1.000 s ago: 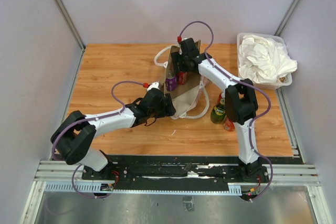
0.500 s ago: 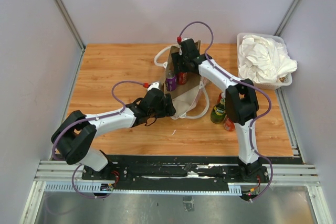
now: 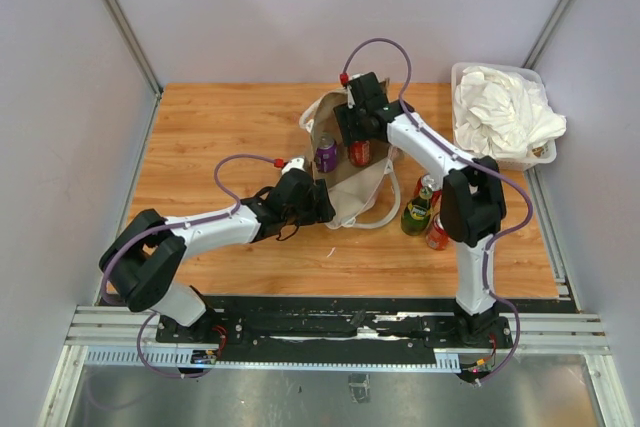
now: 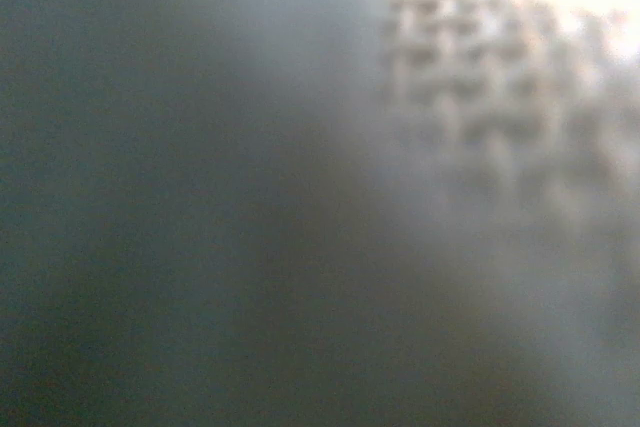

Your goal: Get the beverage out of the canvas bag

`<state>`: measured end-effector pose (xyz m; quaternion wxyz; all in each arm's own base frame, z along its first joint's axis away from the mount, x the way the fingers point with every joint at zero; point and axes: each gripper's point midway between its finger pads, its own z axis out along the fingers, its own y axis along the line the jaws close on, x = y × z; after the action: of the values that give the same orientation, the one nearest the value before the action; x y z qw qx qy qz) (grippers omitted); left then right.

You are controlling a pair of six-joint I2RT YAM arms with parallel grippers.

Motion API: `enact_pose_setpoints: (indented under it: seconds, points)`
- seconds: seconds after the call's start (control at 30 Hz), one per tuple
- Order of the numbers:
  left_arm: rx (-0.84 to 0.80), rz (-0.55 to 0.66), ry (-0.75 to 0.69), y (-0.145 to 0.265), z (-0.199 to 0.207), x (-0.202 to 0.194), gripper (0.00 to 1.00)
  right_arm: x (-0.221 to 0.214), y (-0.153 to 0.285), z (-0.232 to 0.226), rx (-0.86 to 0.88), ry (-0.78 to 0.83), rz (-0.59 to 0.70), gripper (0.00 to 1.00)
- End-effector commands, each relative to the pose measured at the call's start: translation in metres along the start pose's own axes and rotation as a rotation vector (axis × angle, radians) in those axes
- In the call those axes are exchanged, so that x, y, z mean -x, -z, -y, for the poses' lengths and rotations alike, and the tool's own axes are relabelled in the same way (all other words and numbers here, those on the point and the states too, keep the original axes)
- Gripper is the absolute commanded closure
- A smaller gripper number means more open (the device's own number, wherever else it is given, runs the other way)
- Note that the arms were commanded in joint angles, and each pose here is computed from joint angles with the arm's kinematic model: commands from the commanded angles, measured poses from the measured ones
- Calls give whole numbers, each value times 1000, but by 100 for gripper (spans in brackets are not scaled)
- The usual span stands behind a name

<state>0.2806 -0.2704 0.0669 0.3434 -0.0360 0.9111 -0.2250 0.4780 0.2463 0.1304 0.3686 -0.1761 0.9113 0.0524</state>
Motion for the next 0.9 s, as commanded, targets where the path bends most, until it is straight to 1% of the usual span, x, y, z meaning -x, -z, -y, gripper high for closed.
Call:
enact_pose_setpoints:
  seconds: [0.0,0.13,0.27,0.43,0.53,0.63,0.8,0.87]
  points:
    - [62,-21,-37,-7,-11,-6,19,44,68,-5,17,70,138,99]
    - [61,-15,-40,-8,-10,-4,19,60,105,-12,26,94,213,99]
    - [61,-10,-39,-8,-8,-2,19,66,139,-14,34,95,264,99]
    - [64,6,-37,-8,-7,4,19,57,180,-16,32,107,276,99]
    - [66,16,-43,-9,-6,7,19,43,208,-18,32,103,299,99]
    - [73,19,-46,-11,-6,11,19,19,231,-17,29,92,299,99]
    - [88,29,-30,-15,-12,19,19,-28,266,-18,48,68,293,99]
    - [96,33,-18,-16,-17,23,19,-50,273,-16,52,54,270,99]
